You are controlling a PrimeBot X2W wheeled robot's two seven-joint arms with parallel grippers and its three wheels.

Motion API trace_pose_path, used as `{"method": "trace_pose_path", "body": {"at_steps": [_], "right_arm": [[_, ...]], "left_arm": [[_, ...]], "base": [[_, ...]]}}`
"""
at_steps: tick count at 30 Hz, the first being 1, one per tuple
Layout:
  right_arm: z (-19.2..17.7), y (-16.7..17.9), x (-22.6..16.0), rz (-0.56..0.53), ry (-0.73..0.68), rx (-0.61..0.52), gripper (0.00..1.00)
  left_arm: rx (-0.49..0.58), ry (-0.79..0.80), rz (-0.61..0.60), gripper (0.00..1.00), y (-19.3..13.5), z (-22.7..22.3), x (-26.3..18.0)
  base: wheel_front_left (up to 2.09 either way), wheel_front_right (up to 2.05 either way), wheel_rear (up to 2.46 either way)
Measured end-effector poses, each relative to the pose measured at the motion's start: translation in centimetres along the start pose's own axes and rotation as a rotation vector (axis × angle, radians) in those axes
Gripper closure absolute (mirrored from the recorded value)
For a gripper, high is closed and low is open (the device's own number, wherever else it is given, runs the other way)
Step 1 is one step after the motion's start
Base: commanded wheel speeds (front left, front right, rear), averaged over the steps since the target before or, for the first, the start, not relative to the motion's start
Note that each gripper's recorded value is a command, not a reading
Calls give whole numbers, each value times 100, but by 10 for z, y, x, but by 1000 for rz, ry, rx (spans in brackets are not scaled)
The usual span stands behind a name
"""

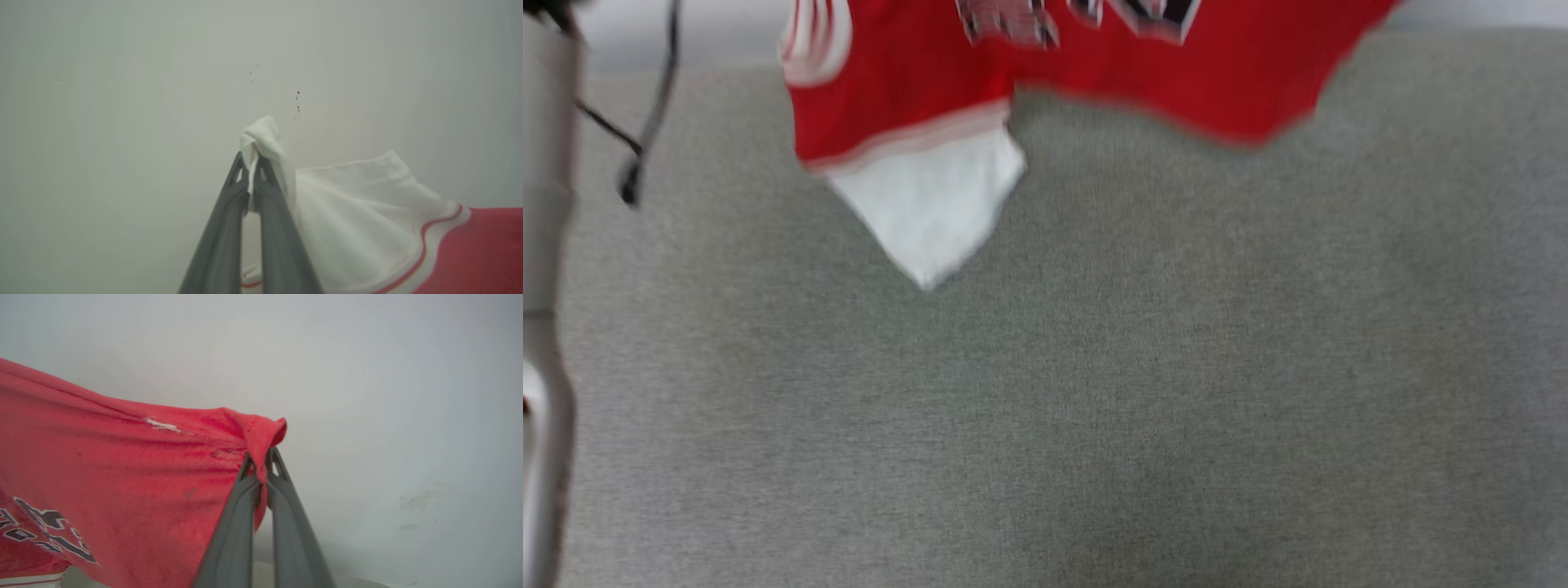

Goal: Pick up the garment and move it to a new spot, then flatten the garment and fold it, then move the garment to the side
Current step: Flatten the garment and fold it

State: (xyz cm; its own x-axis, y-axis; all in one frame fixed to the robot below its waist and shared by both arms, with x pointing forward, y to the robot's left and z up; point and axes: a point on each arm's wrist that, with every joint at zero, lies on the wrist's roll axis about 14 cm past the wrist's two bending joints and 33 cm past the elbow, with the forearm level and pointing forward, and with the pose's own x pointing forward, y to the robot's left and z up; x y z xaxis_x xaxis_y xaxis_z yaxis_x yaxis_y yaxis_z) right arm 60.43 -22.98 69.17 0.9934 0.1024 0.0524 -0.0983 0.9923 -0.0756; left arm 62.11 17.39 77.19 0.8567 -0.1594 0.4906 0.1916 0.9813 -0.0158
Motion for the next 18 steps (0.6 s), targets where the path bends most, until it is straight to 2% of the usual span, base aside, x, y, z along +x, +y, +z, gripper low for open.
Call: {"method": "trace_pose_path", "body": {"at_steps": [3, 10, 13, 18], "right_arm": [[8, -3, 22, -5, -55, -1, 100], [-16, -3, 61, 2, -63, -22, 100], [-50, 2, 82, 13, -21, -14, 100], [-102, 19, 98, 50, 61, 5, 100]], "left_arm": [[9, -55, -9, 100, 2, 3, 23], [1, -49, -16, 100, 5, -38, 48], [-14, 37, -8, 100, 8, -93, 47], [-37, 138, 16, 100, 15, -151, 36]], "base": [[0, 0, 0], [0, 0, 0], [0, 0, 0], [0, 0, 0]]}}
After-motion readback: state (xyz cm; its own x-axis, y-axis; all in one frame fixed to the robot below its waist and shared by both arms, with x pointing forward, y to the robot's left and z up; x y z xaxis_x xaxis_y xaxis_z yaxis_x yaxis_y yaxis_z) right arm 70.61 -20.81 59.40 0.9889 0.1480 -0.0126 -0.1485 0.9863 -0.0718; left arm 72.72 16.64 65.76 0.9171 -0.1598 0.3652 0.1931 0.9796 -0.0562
